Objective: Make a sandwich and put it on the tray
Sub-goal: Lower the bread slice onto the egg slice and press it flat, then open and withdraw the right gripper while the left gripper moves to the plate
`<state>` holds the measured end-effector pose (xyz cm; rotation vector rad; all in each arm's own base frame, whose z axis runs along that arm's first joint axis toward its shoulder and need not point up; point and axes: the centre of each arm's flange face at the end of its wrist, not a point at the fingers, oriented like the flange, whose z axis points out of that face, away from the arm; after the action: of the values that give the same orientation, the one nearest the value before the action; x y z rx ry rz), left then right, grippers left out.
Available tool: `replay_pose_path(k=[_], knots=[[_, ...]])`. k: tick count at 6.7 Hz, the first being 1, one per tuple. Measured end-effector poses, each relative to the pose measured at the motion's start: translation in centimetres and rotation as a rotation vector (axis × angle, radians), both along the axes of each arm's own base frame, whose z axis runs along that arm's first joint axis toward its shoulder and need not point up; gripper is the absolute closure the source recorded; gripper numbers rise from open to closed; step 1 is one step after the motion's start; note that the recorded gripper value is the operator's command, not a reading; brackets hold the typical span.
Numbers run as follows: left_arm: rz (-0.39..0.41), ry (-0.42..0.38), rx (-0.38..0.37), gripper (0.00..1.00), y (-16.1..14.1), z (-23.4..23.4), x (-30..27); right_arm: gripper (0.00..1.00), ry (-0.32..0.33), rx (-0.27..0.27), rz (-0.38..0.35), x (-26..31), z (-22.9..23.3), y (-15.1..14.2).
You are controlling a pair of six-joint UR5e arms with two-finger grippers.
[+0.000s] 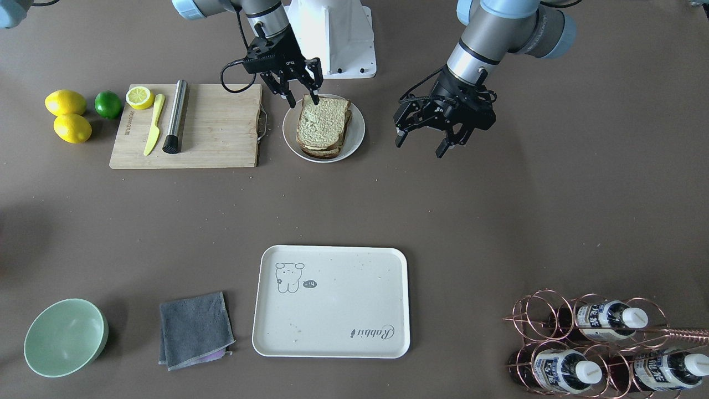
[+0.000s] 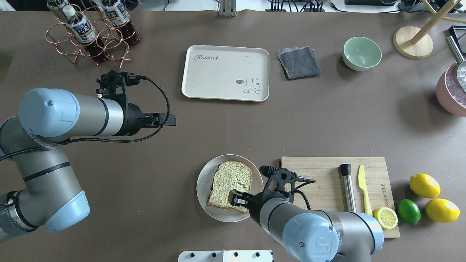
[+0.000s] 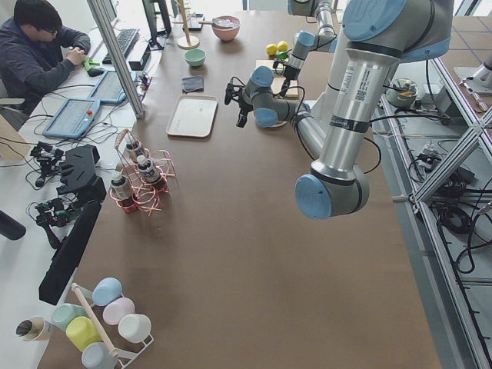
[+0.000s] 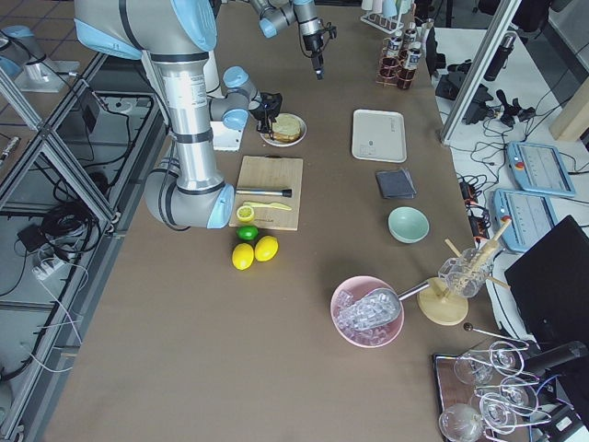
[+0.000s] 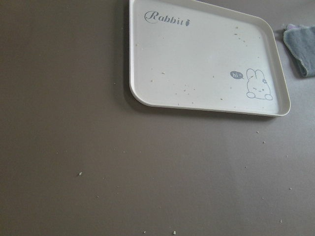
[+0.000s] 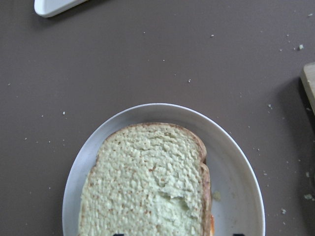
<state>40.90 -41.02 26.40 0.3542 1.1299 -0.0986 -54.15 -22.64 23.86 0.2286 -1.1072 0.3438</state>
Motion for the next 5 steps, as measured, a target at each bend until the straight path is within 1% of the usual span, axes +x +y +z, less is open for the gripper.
replay_pose_path(k=[1, 2, 3, 4, 5], knots=[[0.004, -0.002, -0.003, 0.01, 0.2, 0.1, 0.2, 0.0, -0.002, -0.017, 0.008, 1.3, -0.1, -2.2], [0.013, -0.007, -0.012, 0.01, 0.7, 0.5, 0.8, 0.0, 0.003, -0.037, 0.01, 3.2, 0.2, -5.5], [0.019, -0.012, -0.029, 0.01, 1.4, 0.9, 1.7, 0.0, 0.03, -0.048, 0.002, 5.6, 0.7, -8.8], [0.023, -0.014, -0.051, 0.01, 2.2, 1.3, 2.6, 0.0, 0.084, -0.05, -0.021, 8.5, 1.1, -12.2], [0.022, -0.008, -0.084, 0.02, 3.1, 1.4, 3.5, 0.0, 0.148, -0.031, -0.059, 12.0, 1.7, -15.9]])
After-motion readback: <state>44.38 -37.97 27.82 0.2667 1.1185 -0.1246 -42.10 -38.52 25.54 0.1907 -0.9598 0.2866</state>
